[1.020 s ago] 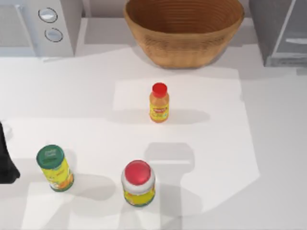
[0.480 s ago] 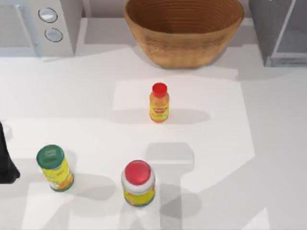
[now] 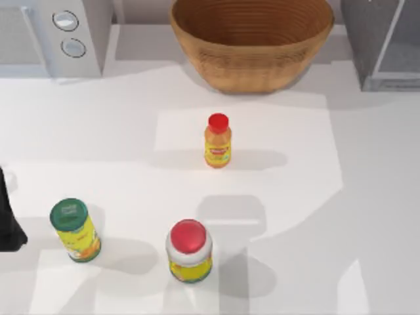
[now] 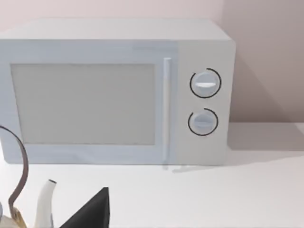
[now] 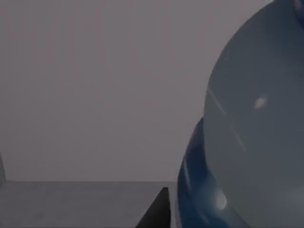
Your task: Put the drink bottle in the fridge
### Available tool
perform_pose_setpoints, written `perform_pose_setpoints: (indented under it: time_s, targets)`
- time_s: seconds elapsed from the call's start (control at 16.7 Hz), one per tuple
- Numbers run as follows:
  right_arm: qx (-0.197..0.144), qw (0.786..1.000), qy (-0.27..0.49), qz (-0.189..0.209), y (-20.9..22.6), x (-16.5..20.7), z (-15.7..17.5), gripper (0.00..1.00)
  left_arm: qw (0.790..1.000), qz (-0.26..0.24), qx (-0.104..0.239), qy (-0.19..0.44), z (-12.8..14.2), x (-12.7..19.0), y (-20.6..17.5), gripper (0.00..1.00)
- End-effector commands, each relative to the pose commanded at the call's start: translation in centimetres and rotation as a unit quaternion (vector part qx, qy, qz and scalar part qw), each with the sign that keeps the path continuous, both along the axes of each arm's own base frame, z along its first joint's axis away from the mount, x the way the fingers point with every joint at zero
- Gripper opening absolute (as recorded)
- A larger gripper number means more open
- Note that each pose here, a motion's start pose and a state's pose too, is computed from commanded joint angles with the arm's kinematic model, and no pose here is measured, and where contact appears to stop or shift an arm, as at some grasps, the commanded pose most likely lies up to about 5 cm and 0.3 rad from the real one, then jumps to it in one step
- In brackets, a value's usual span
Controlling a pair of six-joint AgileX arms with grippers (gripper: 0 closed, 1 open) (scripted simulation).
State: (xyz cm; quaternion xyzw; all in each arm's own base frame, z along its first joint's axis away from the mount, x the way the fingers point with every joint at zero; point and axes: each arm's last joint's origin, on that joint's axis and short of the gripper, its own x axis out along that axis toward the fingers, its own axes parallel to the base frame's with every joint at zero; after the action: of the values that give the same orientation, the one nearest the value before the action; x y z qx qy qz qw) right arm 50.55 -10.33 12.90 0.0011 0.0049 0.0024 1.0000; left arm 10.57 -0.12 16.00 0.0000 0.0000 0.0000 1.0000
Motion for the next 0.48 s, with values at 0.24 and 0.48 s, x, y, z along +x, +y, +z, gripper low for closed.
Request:
perform_pose_setpoints:
  time_s: [0.24,0.48]
  targets:
    - [0.0,1.0,0.0,0.0,0.0,0.0,0.0,0.08,1.0,0.0,0.0,0.0,0.0,0.0,0.0,1.0]
    - [0.0,1.0,0.0,0.0,0.0,0.0,0.0,0.38,1.0,0.0,0.0,0.0,0.0,0.0,0.0,1.0]
